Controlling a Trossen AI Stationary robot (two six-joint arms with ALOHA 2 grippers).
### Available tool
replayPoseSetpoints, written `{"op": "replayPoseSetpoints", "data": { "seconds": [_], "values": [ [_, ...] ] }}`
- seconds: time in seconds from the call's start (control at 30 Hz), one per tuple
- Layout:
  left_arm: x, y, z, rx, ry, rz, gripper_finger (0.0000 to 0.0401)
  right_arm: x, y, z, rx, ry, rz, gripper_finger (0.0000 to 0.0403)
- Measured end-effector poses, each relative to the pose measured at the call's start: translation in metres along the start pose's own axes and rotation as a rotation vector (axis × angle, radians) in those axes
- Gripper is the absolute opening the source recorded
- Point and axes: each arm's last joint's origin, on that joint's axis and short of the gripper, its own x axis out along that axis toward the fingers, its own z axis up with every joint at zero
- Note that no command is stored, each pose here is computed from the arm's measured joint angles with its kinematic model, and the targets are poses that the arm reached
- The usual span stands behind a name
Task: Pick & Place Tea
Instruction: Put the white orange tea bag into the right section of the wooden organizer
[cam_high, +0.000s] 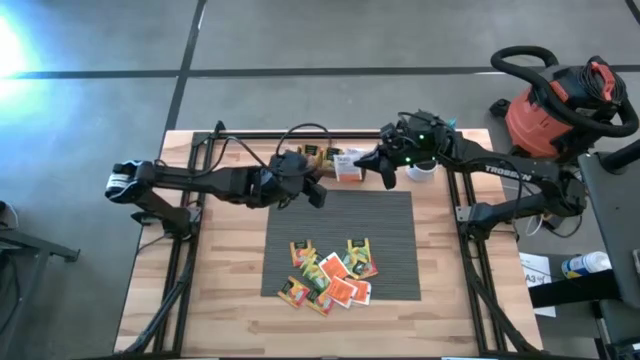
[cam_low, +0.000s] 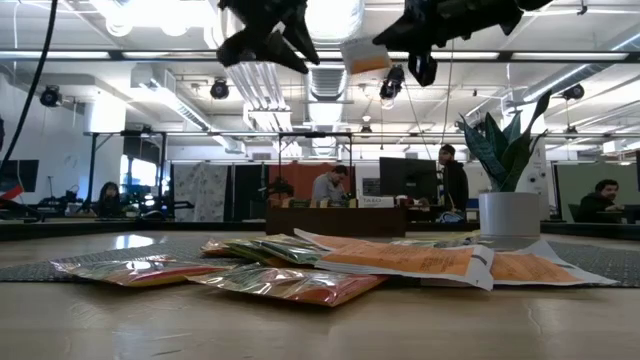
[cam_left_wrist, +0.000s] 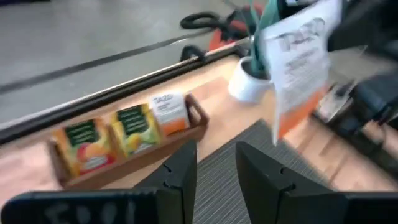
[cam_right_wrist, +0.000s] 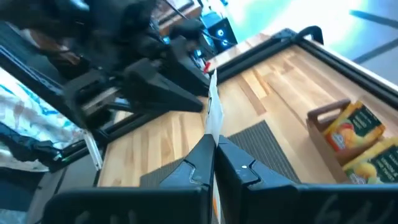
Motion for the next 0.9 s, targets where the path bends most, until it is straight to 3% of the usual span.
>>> {"op": "replayPoseSetpoints", "data": {
  "seconds": [0.2, 0.27, 0.47, 0.6, 0.9],
  "values": [
    [0.0, 0.021, -0.016, -0.219, -0.155, -0.364, 0.0106, -0.003, 0.005, 0.001, 0.003, 0.007, 0.056, 0.0008],
    [0.0, 0.033, -0.022, -0.3, -0.197, -0.432, 0.0106, -0.002, 0.005, 0.0, 0.017, 0.002, 0.063, 0.0008],
    [0.002, 0.051, -0.049, -0.385, -0.176, -0.541, 0.0106, 0.0, 0.006, 0.001, 0.083, -0.051, 0.094, 0.0008],
    [0.005, 0.048, -0.05, -0.398, -0.194, -0.624, 0.0106, 0.006, 0.009, -0.002, 0.099, -0.029, 0.121, 0.0008],
    [0.021, 0.03, -0.044, -0.324, -0.189, -0.644, 0.0106, 0.018, 0.02, -0.011, 0.107, 0.019, 0.181, 0.0008]
  ]
}}
